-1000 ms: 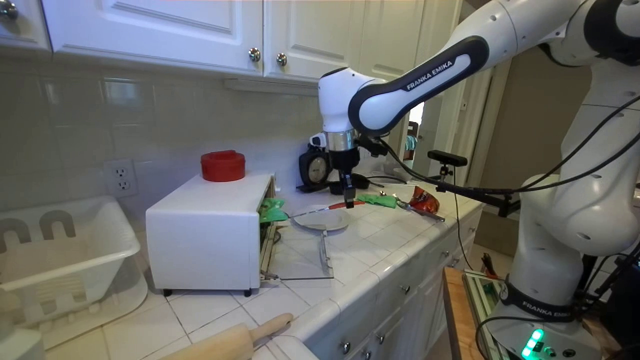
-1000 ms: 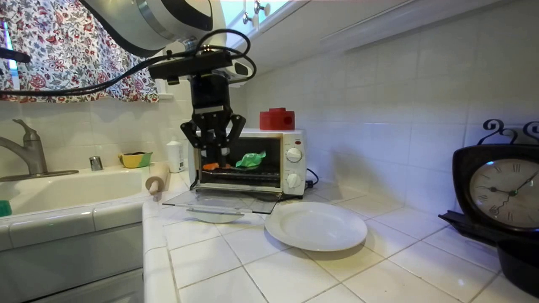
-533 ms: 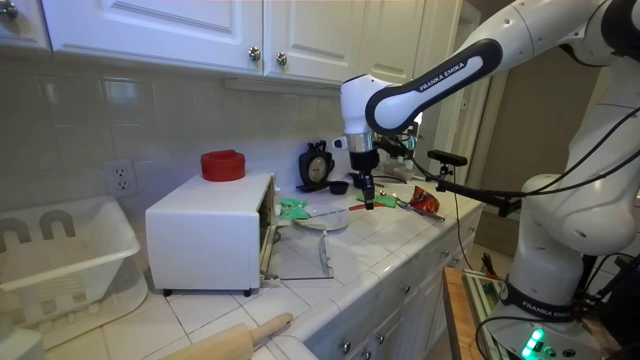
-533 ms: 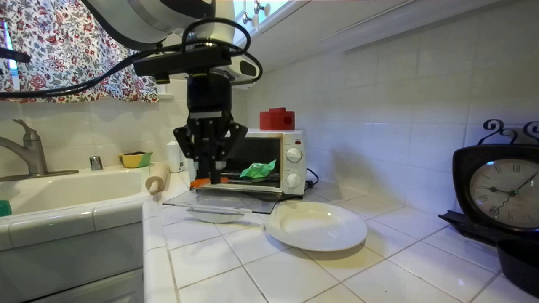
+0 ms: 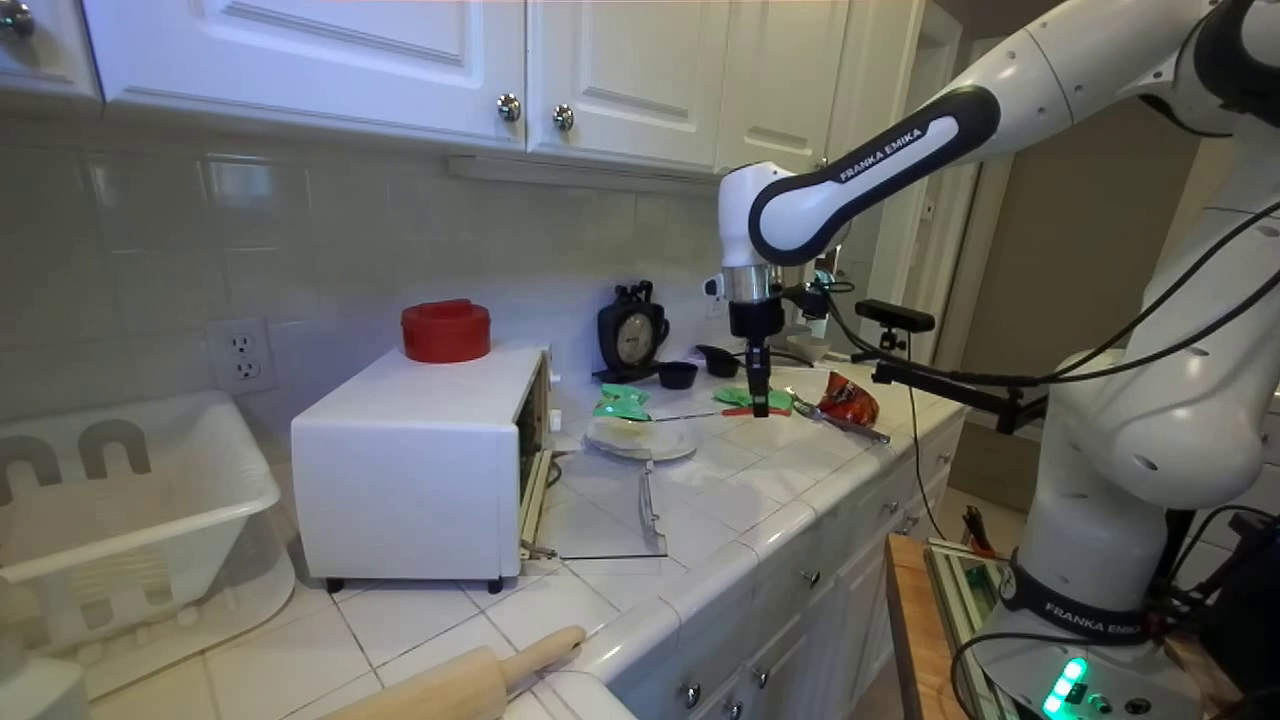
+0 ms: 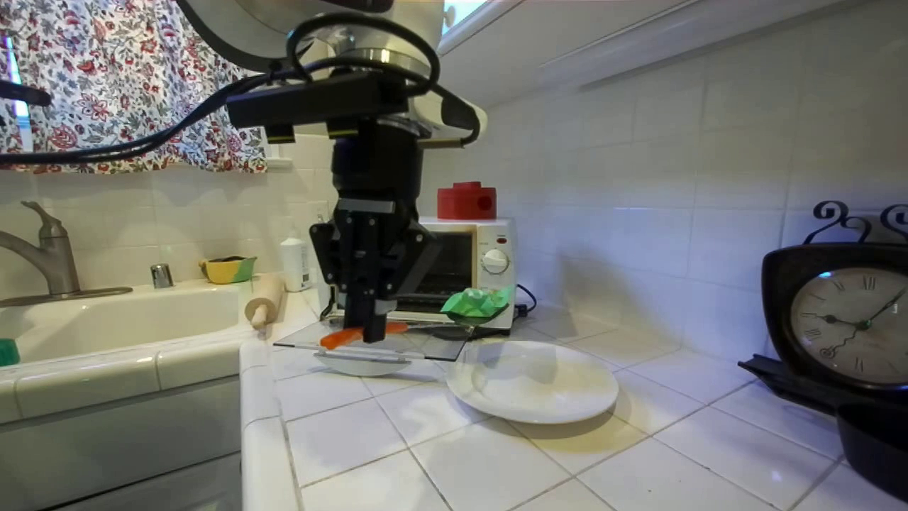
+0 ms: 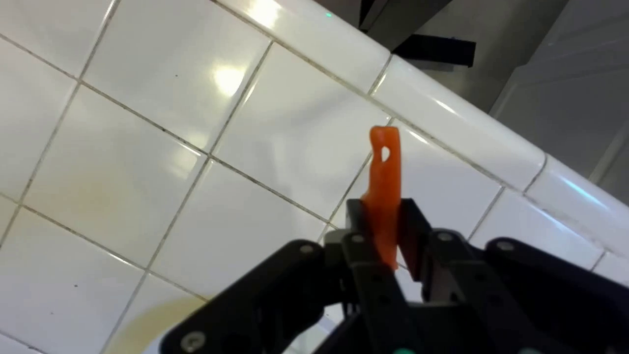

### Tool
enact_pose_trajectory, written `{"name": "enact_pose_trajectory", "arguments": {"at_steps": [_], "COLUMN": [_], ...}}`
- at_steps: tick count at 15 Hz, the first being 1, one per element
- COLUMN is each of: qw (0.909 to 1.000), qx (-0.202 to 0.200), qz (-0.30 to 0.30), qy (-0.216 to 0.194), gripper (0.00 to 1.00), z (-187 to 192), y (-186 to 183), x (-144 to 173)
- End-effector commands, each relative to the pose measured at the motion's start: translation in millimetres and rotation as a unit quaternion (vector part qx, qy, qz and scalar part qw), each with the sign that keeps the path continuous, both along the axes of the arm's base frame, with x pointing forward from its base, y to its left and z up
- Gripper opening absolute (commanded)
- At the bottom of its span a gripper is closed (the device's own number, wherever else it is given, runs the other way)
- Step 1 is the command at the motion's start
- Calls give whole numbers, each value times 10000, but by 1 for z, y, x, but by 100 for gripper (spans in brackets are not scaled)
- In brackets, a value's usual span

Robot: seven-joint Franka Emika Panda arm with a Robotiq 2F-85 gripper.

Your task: Pick up the spatula, use it to pick up the green object from the oven, place the green object on the plate and the place the spatula back down

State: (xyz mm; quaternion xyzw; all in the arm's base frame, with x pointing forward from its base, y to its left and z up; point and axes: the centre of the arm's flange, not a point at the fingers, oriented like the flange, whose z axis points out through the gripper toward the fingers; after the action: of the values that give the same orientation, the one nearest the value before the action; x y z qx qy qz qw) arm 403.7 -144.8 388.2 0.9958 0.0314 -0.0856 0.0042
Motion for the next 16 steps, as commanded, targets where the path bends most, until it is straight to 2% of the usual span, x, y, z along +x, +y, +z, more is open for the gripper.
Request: {"name": "enact_pose_trajectory", "arguments": {"at_steps": [1,5,16], "qw": [9981,9952,9843], "qx": [127,-72,-998], "qz": [-560,-969,-1345], "qy": [-230,-118,561], "gripper": [5,5,5], "z": [5,-4,-32], "y": [-32,-53,-44], "x": [-7,0,4]}}
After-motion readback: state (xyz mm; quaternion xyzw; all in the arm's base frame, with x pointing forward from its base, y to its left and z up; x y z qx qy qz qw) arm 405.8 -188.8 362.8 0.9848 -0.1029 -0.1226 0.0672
